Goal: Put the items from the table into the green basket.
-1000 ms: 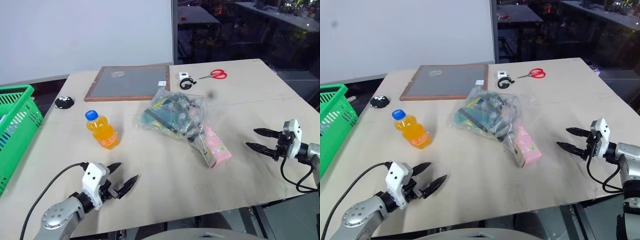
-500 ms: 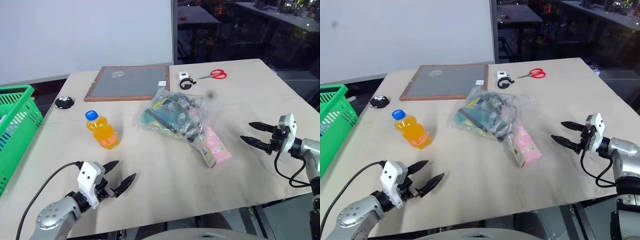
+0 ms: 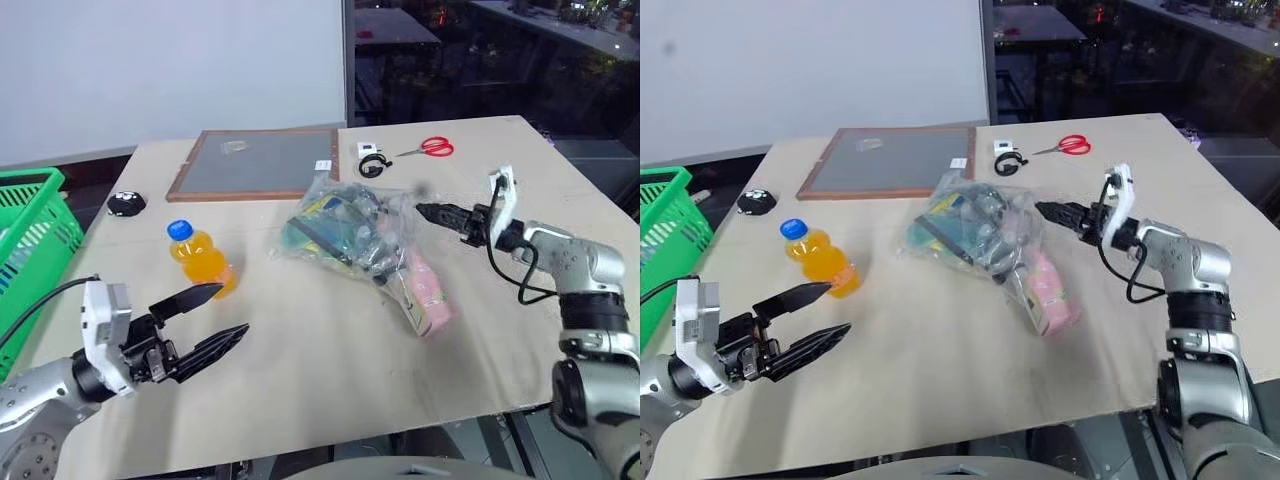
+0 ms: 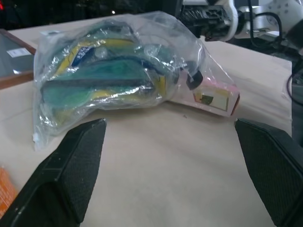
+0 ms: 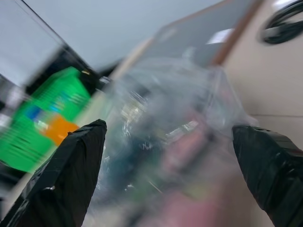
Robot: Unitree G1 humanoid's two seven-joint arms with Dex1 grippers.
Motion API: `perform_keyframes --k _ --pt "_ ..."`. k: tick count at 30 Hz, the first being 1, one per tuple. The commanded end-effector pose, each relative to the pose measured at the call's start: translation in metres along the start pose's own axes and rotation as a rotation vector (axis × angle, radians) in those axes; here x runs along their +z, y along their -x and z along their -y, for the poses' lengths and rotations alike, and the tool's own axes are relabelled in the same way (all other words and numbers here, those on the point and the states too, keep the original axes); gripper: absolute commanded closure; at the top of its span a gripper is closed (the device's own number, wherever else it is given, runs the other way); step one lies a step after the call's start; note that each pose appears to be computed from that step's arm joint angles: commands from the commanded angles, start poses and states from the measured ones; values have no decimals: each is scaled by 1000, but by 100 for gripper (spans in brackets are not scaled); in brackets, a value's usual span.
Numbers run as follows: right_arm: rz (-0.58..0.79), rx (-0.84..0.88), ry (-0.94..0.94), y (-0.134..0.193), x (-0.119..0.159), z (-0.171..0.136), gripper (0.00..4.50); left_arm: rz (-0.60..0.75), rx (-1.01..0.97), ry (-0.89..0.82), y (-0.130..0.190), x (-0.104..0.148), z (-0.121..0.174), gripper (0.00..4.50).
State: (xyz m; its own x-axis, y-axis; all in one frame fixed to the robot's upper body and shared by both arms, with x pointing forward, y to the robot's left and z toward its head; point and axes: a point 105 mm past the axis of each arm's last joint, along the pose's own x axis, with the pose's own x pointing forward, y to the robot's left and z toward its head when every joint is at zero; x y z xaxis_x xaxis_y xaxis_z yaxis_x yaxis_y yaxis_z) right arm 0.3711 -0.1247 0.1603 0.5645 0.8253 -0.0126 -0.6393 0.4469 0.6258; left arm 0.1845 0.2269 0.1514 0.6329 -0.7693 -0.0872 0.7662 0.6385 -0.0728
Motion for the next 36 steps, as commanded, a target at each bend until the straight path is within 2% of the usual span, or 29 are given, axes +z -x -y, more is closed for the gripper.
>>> perform_keyframes --k 1,6,9,13,14,18,21,26,32,36 --pt "37 70 -25 -5 14 -17 0 21 -9 -42 -1 10 5 3" --pt "-68 11 9 -20 -6 -8 0 18 0 -45 -4 7 6 3" --pt "-82 -58 52 -21 -10 5 77 16 3 -49 -6 7 6 0" --pt "-50 -51 65 -17 -1 6 261 13 2 -51 -8 5 7 0" --pt "-39 -46 69 -15 2 4 322 13 1 -51 -9 5 7 0" --pt "6 -17 102 -13 17 -4 446 12 -7 -56 -13 5 7 0" --pt "76 -10 145 -14 36 -13 446 13 -16 -62 -16 7 7 0" --pt "308 7 225 -10 101 -41 446 32 -29 -86 -23 14 3 0" --pt "586 -38 311 33 184 -65 446 78 -57 -114 -35 27 3 0" --pt "655 -108 390 68 209 -65 446 90 -79 -128 -43 32 5 0"
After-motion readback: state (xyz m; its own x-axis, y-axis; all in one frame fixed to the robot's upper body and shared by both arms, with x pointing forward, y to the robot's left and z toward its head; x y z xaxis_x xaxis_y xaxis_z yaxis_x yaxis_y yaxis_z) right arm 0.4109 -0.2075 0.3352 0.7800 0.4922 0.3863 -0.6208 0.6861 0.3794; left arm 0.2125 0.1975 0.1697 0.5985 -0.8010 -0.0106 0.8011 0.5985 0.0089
